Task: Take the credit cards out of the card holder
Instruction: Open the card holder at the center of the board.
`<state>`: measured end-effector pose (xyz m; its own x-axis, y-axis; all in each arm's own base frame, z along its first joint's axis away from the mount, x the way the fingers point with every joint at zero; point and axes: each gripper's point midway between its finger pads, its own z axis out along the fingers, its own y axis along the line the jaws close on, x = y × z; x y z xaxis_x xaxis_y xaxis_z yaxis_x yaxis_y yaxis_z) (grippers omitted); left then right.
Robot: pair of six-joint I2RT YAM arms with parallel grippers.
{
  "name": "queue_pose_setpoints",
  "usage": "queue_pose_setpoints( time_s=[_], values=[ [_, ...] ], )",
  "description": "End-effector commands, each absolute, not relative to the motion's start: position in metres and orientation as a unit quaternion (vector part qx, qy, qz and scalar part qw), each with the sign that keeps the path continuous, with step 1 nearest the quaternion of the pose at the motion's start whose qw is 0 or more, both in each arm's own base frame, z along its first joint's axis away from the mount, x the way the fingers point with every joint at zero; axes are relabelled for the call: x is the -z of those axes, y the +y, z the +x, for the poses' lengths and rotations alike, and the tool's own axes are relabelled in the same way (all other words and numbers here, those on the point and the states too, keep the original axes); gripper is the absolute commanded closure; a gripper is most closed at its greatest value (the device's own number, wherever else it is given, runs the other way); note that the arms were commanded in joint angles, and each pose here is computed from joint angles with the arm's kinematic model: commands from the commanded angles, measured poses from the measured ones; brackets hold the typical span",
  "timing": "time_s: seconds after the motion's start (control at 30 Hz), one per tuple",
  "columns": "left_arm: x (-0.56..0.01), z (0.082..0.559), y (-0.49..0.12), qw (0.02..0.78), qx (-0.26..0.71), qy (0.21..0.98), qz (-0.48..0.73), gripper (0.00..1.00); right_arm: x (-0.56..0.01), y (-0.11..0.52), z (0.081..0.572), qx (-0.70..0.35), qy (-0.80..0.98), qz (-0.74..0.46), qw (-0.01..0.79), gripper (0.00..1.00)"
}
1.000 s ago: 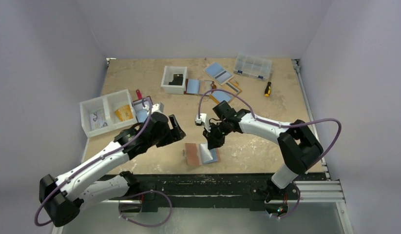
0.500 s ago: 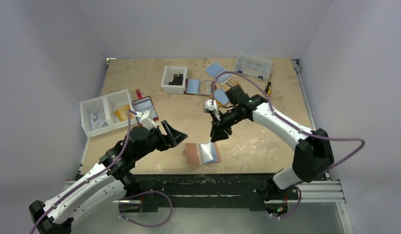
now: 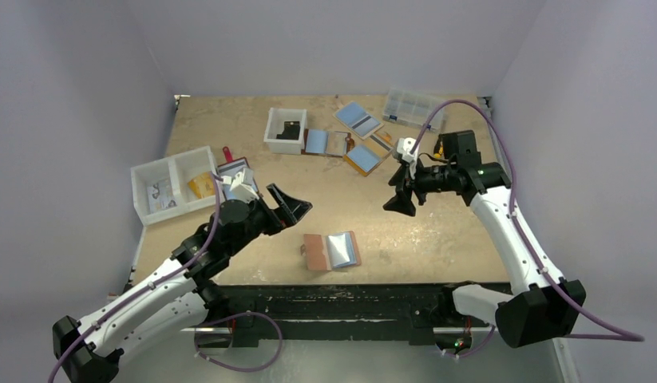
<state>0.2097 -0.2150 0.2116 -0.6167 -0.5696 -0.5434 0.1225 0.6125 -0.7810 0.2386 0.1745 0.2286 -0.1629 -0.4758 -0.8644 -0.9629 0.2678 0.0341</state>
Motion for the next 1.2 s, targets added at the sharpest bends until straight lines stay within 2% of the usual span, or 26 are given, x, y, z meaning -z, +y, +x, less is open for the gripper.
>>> queue_pose_setpoints(
  time_s=[0.0,0.13,0.23,0.37,0.5,0.8,1.17],
  values=[
    [-0.224,0.211,-0.222,0.419,0.437,0.786,-0.128,0.01,-0.229,0.163,0.235,-0.318,0.709,-0.490,0.395,0.24],
    [-0.213,0.200,-0.239,0.373,0.423,0.823,-0.062,0.07,-0.229,0.156,0.235,-0.322,0.716,-0.467,0.408,0.20],
    [-0.209,0.190,-0.253,0.350,0.414,0.840,-0.016,0.07,-0.228,0.153,0.236,-0.327,0.720,-0.452,0.413,0.16],
    [-0.212,0.179,-0.274,0.356,0.374,0.856,0.028,0.07,-0.227,0.151,0.238,-0.331,0.721,-0.442,0.419,0.11],
    [-0.201,0.169,-0.295,0.346,0.334,0.874,0.064,0.07,-0.228,0.151,0.240,-0.340,0.725,-0.427,0.420,0.02],
    [-0.175,0.146,-0.318,0.365,0.212,0.902,0.088,0.08,-0.217,0.151,0.241,-0.381,0.753,-0.381,0.379,0.01],
    [-0.128,0.141,-0.339,0.346,0.137,0.927,0.042,0.09,-0.205,0.149,0.254,-0.373,0.759,-0.349,0.404,0.01]
  ],
)
